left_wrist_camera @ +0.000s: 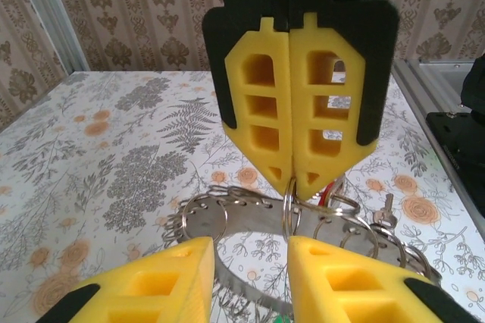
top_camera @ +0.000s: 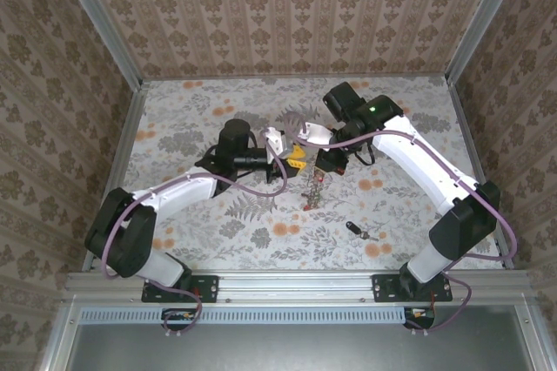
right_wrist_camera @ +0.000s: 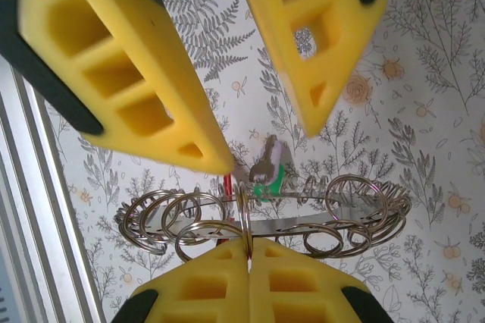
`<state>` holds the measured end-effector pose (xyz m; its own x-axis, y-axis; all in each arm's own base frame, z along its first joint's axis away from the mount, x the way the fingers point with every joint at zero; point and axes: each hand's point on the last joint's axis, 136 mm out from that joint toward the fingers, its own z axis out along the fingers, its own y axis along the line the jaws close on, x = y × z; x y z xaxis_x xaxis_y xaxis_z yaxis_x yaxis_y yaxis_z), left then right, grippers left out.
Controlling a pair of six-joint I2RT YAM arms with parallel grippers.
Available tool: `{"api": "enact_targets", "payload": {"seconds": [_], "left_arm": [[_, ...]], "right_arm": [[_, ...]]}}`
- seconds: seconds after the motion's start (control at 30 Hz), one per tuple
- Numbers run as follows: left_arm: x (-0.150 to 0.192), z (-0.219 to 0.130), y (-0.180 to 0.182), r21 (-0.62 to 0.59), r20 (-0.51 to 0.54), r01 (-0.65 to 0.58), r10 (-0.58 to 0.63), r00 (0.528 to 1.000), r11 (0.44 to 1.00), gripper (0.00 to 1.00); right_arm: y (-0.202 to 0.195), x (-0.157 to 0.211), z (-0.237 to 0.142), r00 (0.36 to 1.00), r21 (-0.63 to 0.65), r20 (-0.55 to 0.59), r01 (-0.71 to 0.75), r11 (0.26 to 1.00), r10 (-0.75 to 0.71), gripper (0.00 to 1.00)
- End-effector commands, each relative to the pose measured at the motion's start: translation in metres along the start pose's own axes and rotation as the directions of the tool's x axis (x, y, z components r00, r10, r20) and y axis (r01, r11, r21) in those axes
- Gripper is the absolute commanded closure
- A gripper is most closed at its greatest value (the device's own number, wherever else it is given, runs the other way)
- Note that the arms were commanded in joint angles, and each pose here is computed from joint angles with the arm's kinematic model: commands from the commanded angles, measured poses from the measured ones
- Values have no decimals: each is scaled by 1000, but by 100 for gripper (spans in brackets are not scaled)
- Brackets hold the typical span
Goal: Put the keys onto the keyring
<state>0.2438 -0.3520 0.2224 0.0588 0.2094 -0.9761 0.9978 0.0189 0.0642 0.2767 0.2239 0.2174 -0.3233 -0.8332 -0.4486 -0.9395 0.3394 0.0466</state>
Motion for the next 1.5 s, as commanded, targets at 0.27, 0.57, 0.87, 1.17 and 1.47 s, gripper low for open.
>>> {"api": "enact_targets", "payload": {"seconds": [0.27, 0.57, 0.87, 1.17, 1.47], "left_arm": [[-16, 12, -3, 54, 52, -24, 21, 998, 998, 73], [-21, 1, -7, 57, 103, -26, 20, 994, 998, 75], [-17, 1, -9, 81, 63, -20, 15, 998, 997, 80], [-17, 0, -11, 93, 50, -26, 22, 998, 995, 100], [-38, -2, -5, 53, 190, -22, 11, 982, 998, 100]], "right_arm": [[6, -15, -7, 998, -18, 67, 23, 1000, -21, 100], [-9, -16, -9, 993, 76, 115, 24, 997, -32, 100], [-4, -25, -13, 975, 90, 197, 84, 992, -101, 100], [-7, -30, -17, 968, 118, 228, 81, 990, -107, 100], [-12, -28, -16, 921, 144, 382, 23, 989, -77, 86]]}}
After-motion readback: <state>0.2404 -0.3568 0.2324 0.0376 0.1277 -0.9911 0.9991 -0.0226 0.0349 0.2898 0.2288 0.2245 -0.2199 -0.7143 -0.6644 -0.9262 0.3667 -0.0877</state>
